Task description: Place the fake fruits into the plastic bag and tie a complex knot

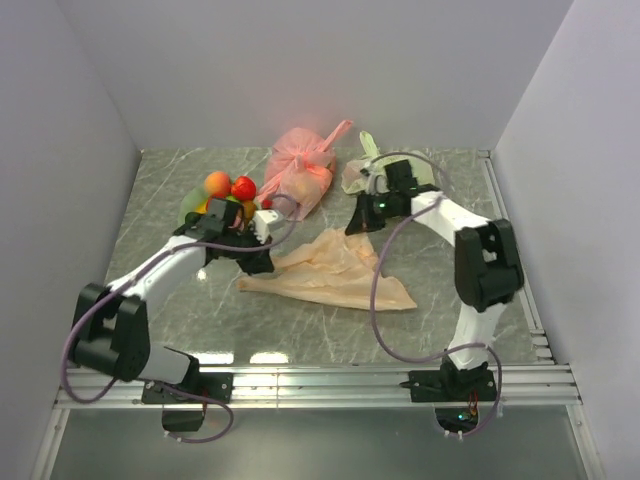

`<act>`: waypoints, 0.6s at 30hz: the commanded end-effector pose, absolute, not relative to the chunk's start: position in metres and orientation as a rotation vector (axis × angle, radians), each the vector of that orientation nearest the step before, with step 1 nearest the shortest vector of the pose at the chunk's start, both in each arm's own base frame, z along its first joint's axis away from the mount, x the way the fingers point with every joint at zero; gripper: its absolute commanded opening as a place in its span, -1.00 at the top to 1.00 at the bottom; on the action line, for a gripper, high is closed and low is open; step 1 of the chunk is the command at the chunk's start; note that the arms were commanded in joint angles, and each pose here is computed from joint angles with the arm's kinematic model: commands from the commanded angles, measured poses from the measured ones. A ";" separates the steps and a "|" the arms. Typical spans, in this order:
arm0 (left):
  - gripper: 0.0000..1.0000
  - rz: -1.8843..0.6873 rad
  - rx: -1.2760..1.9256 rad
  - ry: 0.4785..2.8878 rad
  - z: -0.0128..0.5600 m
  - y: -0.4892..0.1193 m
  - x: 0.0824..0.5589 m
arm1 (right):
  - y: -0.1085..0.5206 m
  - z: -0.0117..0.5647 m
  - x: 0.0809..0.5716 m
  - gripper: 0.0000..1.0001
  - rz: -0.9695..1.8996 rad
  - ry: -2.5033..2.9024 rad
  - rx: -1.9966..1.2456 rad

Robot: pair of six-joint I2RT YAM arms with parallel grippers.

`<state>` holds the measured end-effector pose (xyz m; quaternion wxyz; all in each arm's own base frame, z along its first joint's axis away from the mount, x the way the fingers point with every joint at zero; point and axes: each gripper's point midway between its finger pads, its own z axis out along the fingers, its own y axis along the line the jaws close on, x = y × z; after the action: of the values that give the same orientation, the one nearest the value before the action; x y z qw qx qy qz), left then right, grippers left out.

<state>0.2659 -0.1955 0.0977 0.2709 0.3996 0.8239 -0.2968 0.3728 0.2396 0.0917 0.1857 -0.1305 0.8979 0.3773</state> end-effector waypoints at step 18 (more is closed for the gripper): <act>1.00 -0.712 0.985 1.990 0.200 -0.165 0.258 | 0.151 0.166 0.365 0.11 0.907 2.396 -0.502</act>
<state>0.2555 -0.1530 0.1774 0.3822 0.3564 0.8004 -0.2939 0.3491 0.1611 0.1611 0.2387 -0.1466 0.8776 0.3889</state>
